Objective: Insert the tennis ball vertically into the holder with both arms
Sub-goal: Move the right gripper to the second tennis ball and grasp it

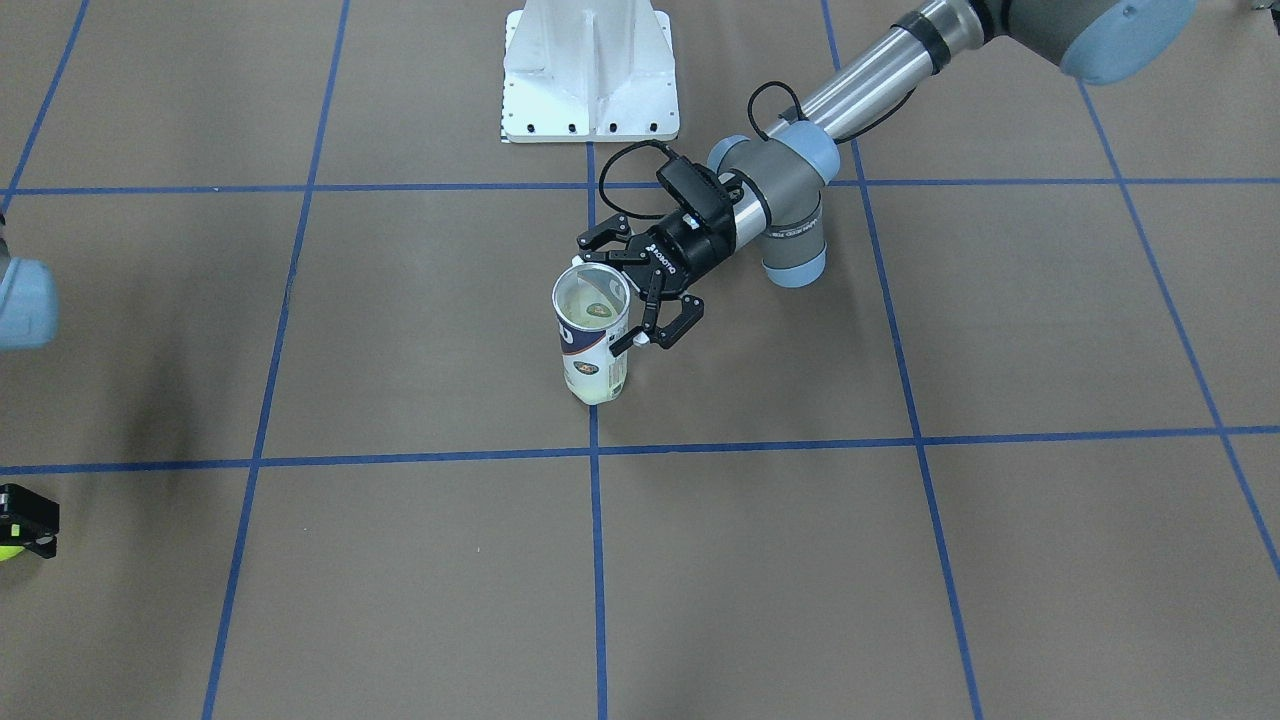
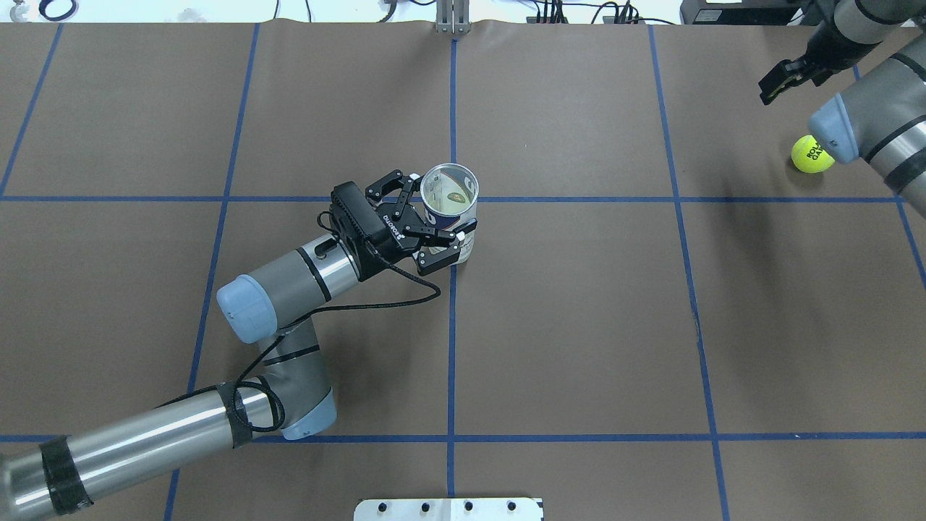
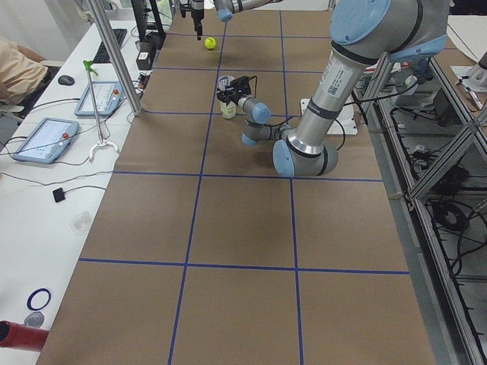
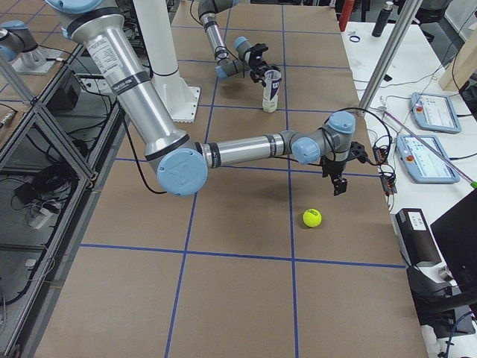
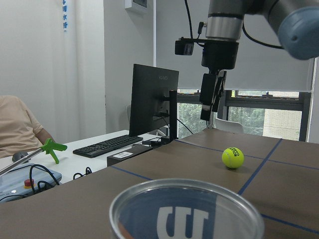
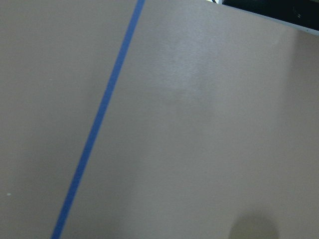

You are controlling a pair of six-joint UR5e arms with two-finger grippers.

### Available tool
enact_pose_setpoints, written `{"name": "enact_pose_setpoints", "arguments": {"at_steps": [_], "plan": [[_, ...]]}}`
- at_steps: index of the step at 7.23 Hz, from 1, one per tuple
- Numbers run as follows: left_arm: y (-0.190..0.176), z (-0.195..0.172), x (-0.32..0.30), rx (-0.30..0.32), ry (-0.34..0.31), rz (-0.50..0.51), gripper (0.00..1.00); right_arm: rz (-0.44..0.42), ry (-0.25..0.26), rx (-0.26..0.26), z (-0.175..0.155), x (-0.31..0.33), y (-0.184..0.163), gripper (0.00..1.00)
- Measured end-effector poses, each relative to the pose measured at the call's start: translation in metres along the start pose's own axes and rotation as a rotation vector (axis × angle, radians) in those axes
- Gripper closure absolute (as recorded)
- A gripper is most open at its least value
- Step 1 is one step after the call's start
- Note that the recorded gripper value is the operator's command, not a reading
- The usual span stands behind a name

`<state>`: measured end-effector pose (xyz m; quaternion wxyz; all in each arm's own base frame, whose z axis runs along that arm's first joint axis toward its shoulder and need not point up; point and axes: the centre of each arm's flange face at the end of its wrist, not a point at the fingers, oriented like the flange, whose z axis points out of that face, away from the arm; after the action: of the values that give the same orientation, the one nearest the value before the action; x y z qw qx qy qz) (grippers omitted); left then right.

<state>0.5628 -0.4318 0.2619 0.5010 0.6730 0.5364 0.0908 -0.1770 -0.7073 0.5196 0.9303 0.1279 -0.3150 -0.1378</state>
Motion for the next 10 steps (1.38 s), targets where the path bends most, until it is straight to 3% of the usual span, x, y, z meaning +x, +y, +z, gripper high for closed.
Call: {"name": "enact_pose_setpoints", "arguments": {"at_steps": [3,7,8,9,10], "plan": [[-0.002,0.0,0.0,0.003,0.001,-0.001,0.01,-0.048,0.028,-0.066,0.041,0.03,0.025,0.01],[-0.001,0.0,0.001,0.003,0.002,-0.001,0.01,-0.08,0.083,-0.139,0.087,0.019,0.06,0.01],[-0.001,0.0,0.002,0.002,0.003,-0.002,0.01,-0.089,0.104,-0.15,0.095,0.017,0.067,0.23],[0.0,0.0,0.002,0.001,0.003,-0.002,0.01,-0.099,0.12,-0.156,0.099,0.018,0.071,0.71],[0.0,0.0,0.002,0.0,0.003,-0.002,0.01,-0.107,0.127,-0.158,0.099,0.019,0.073,1.0]]}}
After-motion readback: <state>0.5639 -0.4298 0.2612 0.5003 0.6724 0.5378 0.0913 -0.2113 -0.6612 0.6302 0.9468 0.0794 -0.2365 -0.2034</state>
